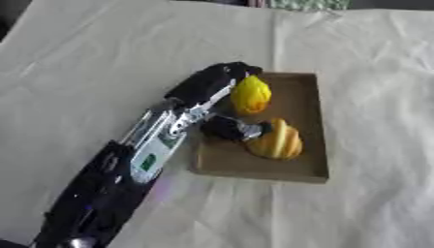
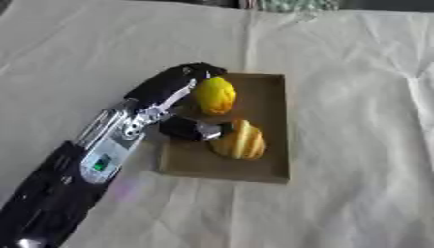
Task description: Pick up objects on the table and place them in the box.
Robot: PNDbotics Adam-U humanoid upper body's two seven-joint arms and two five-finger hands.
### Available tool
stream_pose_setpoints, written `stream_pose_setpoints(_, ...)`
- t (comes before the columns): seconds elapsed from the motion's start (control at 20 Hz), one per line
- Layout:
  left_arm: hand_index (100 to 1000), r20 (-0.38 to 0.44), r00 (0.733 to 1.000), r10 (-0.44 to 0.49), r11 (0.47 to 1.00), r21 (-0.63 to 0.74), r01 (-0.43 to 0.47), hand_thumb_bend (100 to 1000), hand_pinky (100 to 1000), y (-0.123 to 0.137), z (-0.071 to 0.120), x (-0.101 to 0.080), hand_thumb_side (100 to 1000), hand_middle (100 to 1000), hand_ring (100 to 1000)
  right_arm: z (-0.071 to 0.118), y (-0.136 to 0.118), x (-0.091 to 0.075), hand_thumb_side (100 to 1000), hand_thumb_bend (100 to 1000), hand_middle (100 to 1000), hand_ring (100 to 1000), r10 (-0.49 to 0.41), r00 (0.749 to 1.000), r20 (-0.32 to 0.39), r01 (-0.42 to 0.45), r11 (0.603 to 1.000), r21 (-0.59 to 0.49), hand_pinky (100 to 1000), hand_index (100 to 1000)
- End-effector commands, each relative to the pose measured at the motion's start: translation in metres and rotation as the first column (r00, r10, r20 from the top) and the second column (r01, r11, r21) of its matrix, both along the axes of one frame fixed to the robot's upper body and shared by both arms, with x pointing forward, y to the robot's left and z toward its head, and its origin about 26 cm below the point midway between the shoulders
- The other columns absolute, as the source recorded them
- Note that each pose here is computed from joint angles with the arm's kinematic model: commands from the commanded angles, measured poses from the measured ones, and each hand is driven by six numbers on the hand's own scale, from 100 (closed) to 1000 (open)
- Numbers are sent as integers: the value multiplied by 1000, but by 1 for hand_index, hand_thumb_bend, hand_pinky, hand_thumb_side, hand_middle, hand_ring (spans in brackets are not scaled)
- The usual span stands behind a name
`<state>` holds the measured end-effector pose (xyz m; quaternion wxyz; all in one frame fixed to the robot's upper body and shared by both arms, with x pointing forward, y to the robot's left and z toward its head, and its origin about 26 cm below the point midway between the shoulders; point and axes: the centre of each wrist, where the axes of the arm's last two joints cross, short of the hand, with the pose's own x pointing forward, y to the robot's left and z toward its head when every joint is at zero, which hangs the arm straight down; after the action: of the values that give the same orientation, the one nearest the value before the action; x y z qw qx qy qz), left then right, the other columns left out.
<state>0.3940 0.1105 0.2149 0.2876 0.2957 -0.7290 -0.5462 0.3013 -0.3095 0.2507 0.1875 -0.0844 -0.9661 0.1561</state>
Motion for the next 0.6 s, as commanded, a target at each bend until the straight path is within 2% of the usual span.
stream_pose_setpoints(0.05,965,84,996,10,999,-33,-7,582,1000,8,18,-7,660,847,918,7,0,-3,567,100,689,844,3,1000,21,-2,1000,-7,924,855)
stream_pose_setpoints(0.15,958,110,994,14,998,-64,-7,560,1000,14,24,-12,642,839,912,7,-1,-4,567,100,689,844,0,1000,21,0,1000,-6,924,855)
stream_pose_setpoints(0.35,927,199,980,24,977,-212,19,411,964,33,52,-33,603,792,860,7,-2,-4,566,100,689,843,-8,1000,21,9,1000,-5,923,855)
stream_pose_setpoints(0.5,906,297,952,77,904,-423,59,320,940,66,83,-62,567,763,824,8,-5,-5,566,100,689,842,-21,999,27,21,1000,-6,922,855)
stream_pose_setpoints(0.6,893,330,936,124,839,-539,79,286,927,90,94,-79,554,749,807,9,-7,-5,566,100,690,841,-30,999,34,30,1000,-3,921,854)
